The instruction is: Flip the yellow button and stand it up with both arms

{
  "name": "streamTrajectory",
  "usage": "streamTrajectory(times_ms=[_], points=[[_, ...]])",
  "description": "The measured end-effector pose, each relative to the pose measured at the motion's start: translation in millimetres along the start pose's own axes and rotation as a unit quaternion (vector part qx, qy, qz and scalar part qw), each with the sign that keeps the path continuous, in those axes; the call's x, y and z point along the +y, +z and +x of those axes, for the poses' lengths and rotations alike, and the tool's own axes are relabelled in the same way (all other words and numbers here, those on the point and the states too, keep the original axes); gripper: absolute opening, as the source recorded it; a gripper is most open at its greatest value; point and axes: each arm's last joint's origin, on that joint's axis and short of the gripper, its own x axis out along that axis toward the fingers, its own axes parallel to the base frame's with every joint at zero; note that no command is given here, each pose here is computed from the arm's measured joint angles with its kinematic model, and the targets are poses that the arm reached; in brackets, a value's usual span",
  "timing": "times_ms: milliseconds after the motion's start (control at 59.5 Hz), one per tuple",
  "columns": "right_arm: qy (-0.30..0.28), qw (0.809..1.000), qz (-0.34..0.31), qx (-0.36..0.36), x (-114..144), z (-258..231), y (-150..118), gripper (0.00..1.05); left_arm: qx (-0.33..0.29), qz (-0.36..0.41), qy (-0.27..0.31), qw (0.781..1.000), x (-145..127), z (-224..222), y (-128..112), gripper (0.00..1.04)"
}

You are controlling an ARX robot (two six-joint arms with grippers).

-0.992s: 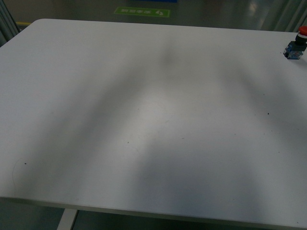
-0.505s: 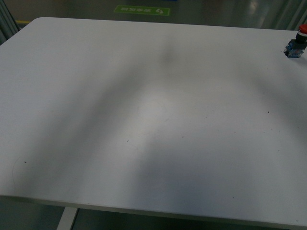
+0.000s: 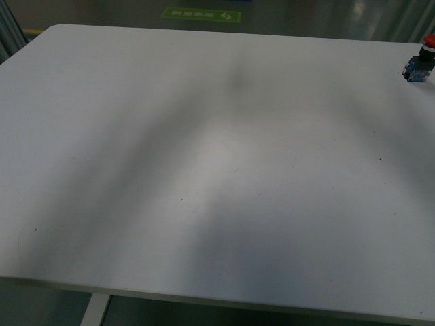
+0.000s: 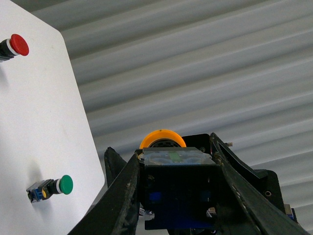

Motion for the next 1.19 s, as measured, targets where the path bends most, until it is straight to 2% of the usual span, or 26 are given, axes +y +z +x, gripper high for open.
streamTrajectory(times_ms=[252,437,505,589,908,1194], points=[[-0.001,1.0,0.001,-0.002,0.5,0.6,-1.3,0.97,0.0,0.0,0.0,1.0,0.0,0.0,0.0,0.35],[-0.001,1.0,0.006,-0.001,1.3,1.0,-3.7,0.66,0.0,0.0,0.0,1.0,0.0,0.0,0.0,0.35],[-0.001,1.0,0.008,0.0,1.8,1.7,-5.1,0.5,0.0,0.0,0.0,1.0,0.0,0.0,0.0,0.35],[0.004,1.0,0.016,-0.001,4.9,2.9,-5.3,0.39,0.0,-0.002,0.0,1.0,0.0,0.0,0.0,0.35],[0.008,0.999,0.033,-0.002,6.1,3.5,-6.2,0.36,0.0,-0.006,0.0,1.0,0.0,0.0,0.0,0.35],[0.006,1.0,0.023,0.0,3.1,6.3,-7.7,0.35,0.0,-0.001,0.0,1.0,0.0,0.0,0.0,0.85]])
